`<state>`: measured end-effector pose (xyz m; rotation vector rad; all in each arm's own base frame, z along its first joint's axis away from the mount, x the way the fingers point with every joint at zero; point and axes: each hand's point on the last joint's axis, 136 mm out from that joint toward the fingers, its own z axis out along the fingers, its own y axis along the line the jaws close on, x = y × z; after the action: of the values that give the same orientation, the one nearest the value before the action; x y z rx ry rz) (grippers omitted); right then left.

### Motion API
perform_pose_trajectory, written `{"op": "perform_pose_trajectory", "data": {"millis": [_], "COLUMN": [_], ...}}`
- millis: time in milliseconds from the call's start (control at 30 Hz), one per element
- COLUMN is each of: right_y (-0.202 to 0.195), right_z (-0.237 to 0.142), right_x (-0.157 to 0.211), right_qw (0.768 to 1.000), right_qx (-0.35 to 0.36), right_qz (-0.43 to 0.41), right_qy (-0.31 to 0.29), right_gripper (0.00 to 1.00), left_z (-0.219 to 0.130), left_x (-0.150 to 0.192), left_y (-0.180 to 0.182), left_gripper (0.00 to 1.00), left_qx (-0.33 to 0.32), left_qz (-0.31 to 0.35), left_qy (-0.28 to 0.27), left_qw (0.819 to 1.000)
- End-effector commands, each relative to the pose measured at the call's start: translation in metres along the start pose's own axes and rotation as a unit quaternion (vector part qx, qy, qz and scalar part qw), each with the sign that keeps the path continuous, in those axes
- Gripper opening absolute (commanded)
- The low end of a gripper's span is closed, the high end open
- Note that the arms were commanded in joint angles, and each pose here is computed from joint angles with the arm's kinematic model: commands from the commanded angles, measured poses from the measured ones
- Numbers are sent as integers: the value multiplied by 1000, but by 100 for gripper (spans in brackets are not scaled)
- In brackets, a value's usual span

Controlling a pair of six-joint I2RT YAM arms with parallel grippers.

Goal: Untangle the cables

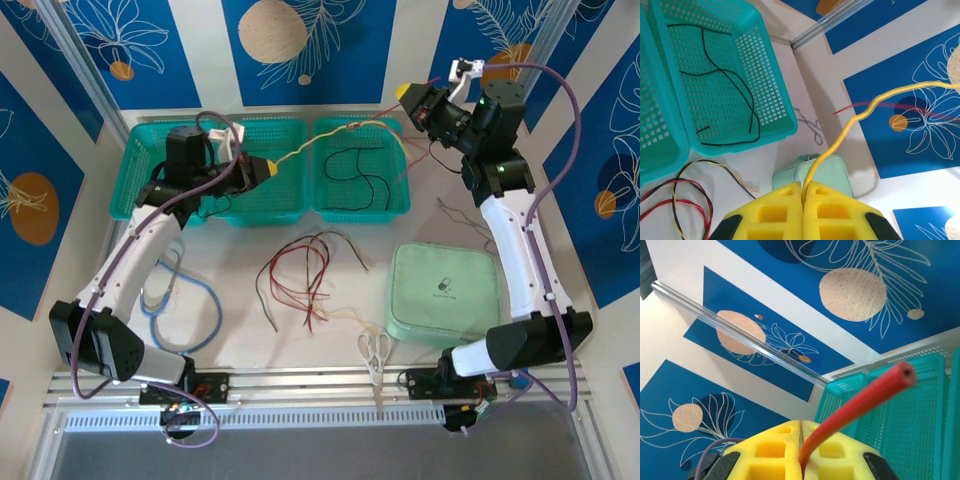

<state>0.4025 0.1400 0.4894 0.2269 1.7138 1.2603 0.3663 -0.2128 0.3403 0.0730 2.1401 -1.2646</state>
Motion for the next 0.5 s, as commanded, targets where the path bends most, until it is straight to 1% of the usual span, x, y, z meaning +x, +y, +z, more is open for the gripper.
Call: {"op": "perform_pose_trajectory", "data": {"millis": [0,100,267,467], "right_y": [31,36,43,38], "right_z": [-44,-61,-78,-93], "right_x": [-45,-51,-52,-56], "right_qw": [992,989,987,985], "right_qx": [-18,-16,-13,-2], "right_qz": [-58,-67,-86,-84], "right_qy": [-111,-133,-137,-154], "right_gripper": [0,0,0,0], "left_z": [-14,-18,-28,-46], "left_x": [-1,-6,-15,-28], "left_y": [41,54,72,95], "left_gripper": [0,0,0,0], "left_qx": [-71,-85,-113,-143], "left_qz": [-32,-39,-46,-61], "left_qy": [-4,-8,-14,-38], "left_qw": [997,996,992,987]}}
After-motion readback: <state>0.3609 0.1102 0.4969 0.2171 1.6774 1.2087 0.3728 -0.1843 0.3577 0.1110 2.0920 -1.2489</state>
